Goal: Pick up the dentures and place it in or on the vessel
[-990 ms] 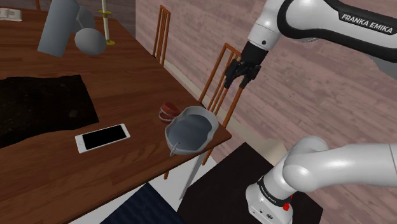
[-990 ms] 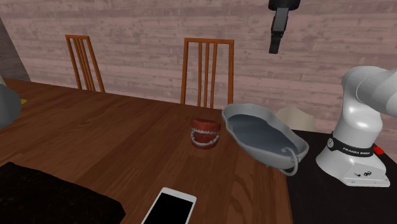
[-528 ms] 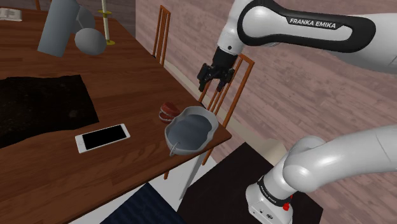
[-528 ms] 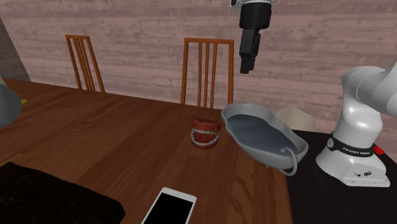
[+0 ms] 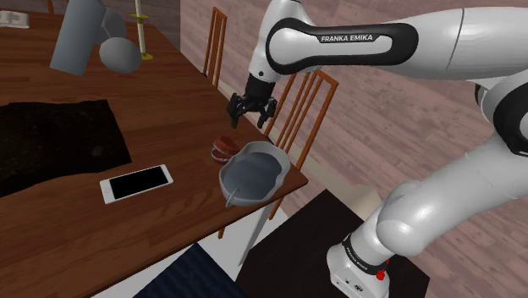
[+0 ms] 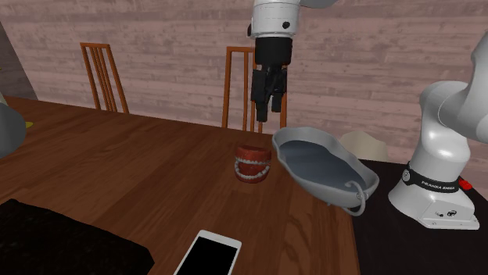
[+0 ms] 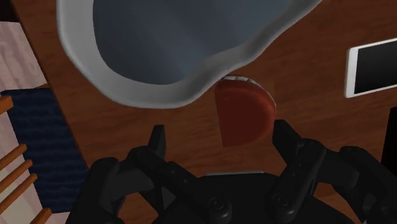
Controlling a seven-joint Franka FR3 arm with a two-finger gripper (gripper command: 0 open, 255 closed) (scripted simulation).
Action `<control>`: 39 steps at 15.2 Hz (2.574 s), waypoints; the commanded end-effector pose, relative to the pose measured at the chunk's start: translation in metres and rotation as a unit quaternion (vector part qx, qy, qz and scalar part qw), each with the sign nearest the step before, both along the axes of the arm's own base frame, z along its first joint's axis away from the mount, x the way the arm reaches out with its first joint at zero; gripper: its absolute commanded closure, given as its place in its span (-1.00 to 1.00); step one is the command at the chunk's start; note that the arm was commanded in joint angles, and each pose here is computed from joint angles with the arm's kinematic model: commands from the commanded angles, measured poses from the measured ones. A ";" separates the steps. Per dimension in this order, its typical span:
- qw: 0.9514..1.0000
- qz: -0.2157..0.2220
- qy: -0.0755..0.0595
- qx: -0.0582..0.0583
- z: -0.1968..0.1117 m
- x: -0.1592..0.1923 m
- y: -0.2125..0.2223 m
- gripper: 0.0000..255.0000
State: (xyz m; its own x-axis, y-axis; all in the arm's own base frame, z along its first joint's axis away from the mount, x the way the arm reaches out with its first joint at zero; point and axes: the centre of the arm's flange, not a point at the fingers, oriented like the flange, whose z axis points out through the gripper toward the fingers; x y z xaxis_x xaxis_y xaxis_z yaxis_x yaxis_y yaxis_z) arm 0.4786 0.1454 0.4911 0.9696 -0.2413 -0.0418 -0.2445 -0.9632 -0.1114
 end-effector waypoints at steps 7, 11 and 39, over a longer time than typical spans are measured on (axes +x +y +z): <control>1.000 -0.015 0.013 0.000 -0.054 0.058 0.038 -1.00; 1.000 -0.015 0.013 0.000 -0.075 0.057 0.041 -1.00; 1.000 -0.015 0.013 0.000 -0.035 0.057 0.042 1.00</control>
State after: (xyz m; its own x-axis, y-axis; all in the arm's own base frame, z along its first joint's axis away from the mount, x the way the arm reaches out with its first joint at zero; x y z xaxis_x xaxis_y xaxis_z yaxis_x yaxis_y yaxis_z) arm 0.5362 0.1864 0.4500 0.9608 -0.2693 -0.0661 -0.2751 -0.9558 -0.1042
